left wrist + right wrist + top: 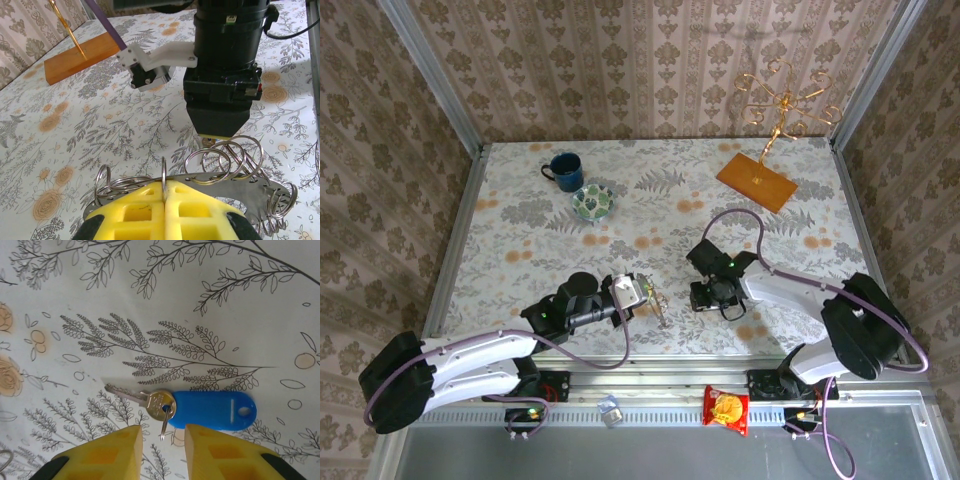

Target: Put the keys on the keyring

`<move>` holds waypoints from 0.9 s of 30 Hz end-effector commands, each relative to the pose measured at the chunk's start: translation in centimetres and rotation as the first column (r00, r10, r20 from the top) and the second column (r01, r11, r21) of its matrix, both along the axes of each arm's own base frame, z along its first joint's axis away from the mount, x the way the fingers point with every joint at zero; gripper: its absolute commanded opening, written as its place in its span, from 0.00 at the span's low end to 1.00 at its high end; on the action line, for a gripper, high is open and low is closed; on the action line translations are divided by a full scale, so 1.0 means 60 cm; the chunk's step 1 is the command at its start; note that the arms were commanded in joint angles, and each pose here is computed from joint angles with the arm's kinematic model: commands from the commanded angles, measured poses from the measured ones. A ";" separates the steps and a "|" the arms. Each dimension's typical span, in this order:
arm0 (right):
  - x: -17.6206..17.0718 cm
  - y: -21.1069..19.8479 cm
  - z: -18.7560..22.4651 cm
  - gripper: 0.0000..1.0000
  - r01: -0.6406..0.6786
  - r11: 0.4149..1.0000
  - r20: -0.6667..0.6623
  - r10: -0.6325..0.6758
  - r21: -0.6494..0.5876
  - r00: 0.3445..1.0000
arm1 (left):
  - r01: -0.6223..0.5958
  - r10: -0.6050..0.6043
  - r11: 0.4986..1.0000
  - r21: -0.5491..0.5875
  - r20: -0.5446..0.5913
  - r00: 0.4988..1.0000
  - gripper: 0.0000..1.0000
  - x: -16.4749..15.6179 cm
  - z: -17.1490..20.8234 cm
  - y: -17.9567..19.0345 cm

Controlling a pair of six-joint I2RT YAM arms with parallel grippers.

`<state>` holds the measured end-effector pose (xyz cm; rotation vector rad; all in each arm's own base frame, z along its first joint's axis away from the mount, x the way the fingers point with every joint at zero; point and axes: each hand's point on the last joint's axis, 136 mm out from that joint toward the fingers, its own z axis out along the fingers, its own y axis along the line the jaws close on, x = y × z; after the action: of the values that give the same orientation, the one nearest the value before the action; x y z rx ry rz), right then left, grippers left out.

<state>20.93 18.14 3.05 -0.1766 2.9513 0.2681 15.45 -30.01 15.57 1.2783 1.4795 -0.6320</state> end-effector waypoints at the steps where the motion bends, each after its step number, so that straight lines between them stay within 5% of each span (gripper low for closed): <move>1: 0.011 0.000 -0.002 0.27 0.010 0.999 0.019 -0.010 -0.030 1.000 | 0.007 -0.007 1.000 -0.030 0.008 1.000 0.00 0.002 0.027 -0.011; 21: 0.017 -0.003 0.004 0.00 -0.015 0.997 0.040 0.018 -0.069 0.999 | 0.009 -0.009 1.000 -0.028 0.000 1.000 0.00 0.001 0.025 -0.012; 27: 0.022 0.023 0.085 0.00 -0.191 0.981 0.215 0.183 0.017 0.959 | -0.009 0.008 0.999 -0.031 -0.017 1.000 0.00 0.004 0.027 -0.010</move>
<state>21.64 18.61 4.62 -0.3053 2.8647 0.2456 15.41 -29.95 14.89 1.2913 1.5052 -0.6294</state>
